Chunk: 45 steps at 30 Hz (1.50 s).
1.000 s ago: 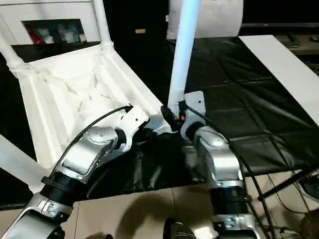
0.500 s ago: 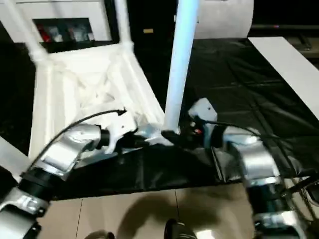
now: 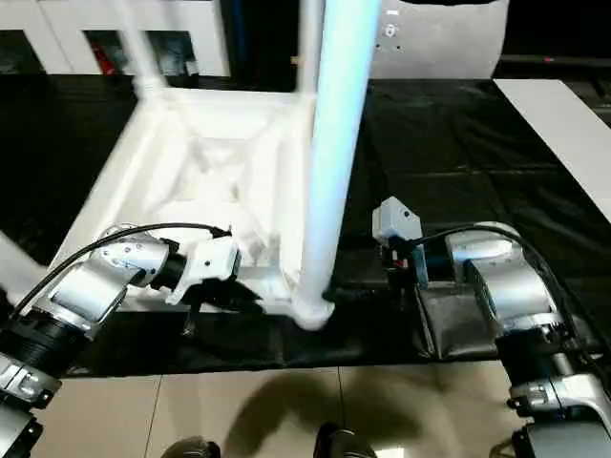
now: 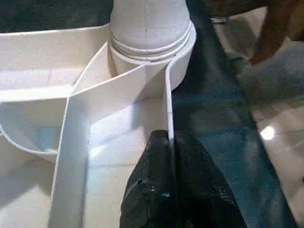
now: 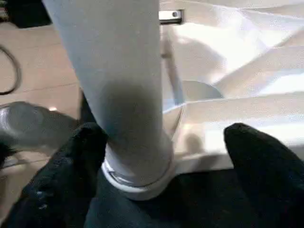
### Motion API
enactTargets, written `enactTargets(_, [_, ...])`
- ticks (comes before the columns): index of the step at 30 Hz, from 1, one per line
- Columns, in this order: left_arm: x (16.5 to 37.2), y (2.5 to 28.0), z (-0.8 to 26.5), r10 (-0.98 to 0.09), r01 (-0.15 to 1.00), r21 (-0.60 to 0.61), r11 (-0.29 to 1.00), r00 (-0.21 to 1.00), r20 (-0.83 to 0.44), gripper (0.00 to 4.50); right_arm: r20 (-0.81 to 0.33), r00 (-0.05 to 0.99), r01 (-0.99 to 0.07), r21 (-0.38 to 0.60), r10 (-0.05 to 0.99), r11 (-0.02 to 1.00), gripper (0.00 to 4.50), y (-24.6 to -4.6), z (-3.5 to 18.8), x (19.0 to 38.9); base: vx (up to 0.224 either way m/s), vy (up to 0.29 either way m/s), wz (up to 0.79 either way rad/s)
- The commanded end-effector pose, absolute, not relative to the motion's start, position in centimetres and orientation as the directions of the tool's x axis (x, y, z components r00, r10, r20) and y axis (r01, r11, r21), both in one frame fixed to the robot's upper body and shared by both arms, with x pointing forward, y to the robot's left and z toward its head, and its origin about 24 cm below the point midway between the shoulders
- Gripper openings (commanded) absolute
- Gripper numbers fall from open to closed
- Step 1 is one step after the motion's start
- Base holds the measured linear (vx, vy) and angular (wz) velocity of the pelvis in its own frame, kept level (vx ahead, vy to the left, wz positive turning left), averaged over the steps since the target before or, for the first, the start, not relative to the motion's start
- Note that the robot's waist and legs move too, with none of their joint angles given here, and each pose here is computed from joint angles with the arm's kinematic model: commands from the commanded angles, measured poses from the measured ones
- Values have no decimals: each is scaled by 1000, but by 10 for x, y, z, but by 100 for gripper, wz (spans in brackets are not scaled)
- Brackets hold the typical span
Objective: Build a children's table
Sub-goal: Rotate leg to tighten
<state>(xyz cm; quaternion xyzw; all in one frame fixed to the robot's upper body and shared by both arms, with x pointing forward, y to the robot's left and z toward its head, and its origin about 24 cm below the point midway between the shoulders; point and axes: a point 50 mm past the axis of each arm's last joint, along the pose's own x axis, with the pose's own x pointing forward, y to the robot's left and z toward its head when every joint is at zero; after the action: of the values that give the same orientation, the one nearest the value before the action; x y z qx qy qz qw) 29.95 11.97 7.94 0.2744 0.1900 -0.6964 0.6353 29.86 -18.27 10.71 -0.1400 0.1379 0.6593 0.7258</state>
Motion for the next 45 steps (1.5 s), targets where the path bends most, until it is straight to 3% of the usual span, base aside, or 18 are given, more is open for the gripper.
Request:
enactTargets(1, [292,109,76,-749,971,50,-235,-148,-646,0,-393,40,-999,8,919,47,403,-183,109,298,0,0,0])
enactTargets(23, [292,112,78,-748,968,30,-248,-172,-642,0,-303,-48,-995,98,952,-19,216,-164,98,294,0,0,0])
enactTargets(31, [296,102,79,-838,999,15,-51,-35,-545,0,-169,27,-982,179,985,57,195,-150,96,283,0,0,0])
enactTargets(32, [297,99,79,-849,1000,15,-15,-4,-529,0,-167,51,-981,178,985,81,194,-147,95,282,0,0,0])
enactTargets(33, [299,91,80,-870,997,11,77,73,-489,0,-176,151,-972,155,973,178,194,-140,89,284,0,0,0])
enactTargets(37, [301,82,80,-879,986,4,168,151,-453,0,-191,282,-943,127,940,309,193,-133,84,290,0,0,0])
enactTargets(41, [305,58,81,-859,935,-25,354,314,-404,0,-167,555,-808,122,815,576,189,-120,85,306,0,0,0])
enactTargets(45, [313,44,84,-816,879,-9,477,439,-377,0,-145,691,-697,126,708,706,189,-109,86,314,0,0,0])
